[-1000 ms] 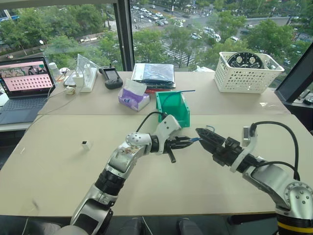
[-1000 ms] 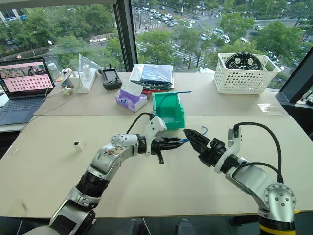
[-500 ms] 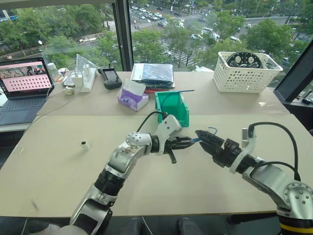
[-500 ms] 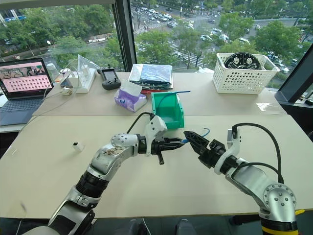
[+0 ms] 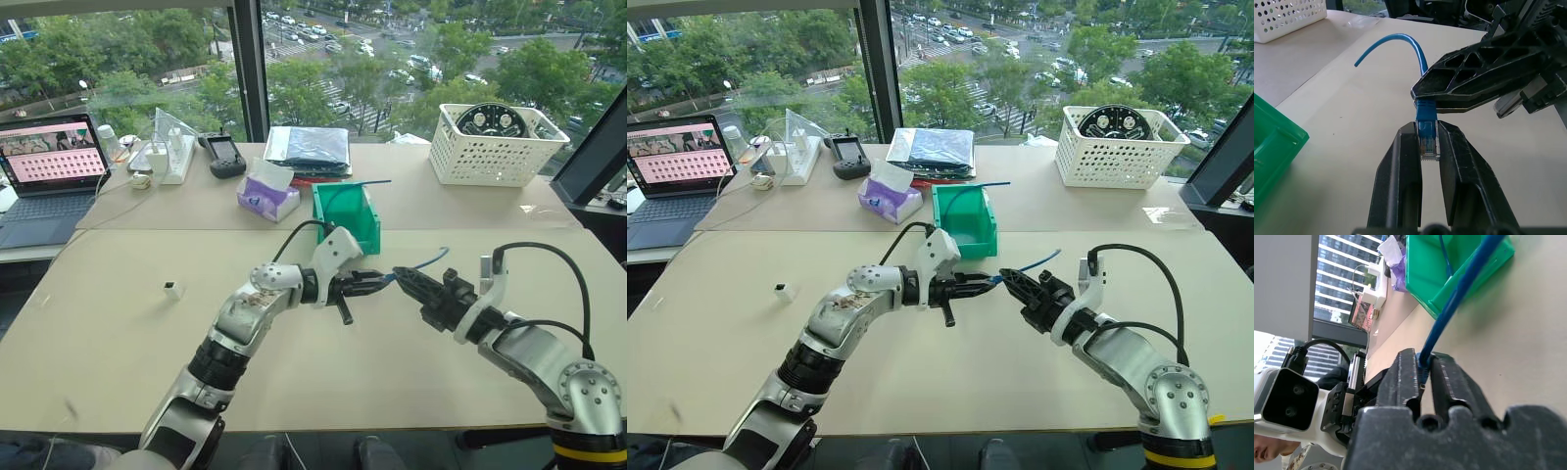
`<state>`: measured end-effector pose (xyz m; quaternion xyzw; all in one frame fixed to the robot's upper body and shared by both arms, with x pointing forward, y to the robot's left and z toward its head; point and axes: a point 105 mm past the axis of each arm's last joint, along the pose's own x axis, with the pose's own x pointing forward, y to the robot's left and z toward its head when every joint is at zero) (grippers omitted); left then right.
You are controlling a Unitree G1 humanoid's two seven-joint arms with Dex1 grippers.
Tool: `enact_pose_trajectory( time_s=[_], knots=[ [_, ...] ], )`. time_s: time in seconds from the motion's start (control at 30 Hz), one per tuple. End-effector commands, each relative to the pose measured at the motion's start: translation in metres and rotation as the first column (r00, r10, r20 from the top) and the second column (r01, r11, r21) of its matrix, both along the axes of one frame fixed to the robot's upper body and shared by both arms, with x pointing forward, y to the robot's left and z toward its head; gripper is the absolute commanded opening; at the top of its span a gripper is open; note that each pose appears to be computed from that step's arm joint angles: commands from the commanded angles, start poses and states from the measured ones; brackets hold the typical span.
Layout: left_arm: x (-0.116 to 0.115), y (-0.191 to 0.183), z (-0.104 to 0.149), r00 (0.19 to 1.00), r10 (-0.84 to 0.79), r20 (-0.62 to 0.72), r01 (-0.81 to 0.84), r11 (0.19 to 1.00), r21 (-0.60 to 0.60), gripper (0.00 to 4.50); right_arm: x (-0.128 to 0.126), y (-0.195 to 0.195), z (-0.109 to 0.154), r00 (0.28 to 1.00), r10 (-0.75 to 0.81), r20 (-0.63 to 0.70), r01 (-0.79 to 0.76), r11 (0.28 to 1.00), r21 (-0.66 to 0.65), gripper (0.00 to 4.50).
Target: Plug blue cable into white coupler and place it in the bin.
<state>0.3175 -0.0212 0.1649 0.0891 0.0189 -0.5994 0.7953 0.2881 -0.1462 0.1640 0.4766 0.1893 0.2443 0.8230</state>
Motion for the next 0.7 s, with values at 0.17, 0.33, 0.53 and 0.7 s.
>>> enact_pose_trajectory(
  time_s=[0.17,0.33,0.53,0.7],
  knots=[
    [-0.0052,-0.008,0.0096,0.999,-0.032,0.037,0.032,0.999,-0.015,0.08,-0.0095,0.0164,0.0155,0.993,0.089,0.078,-0.092,0.995,0.032,0.04],
    [-0.0052,-0.0078,0.0094,0.999,-0.031,0.035,0.031,0.999,-0.015,0.08,-0.0093,0.0171,0.0149,0.992,0.094,0.082,-0.096,0.995,0.022,1.02],
    [-0.0067,-0.0083,0.009,0.999,-0.035,0.036,0.035,0.999,-0.012,0.08,-0.0078,0.0166,0.0131,0.993,0.089,0.083,-0.091,0.996,0.014,1.67],
    [-0.0071,-0.0091,0.0092,0.999,-0.036,0.037,0.036,0.999,-0.012,0.08,-0.0079,0.0177,0.0112,0.993,0.092,0.078,-0.093,0.996,0.012,1.67]
  ],
)
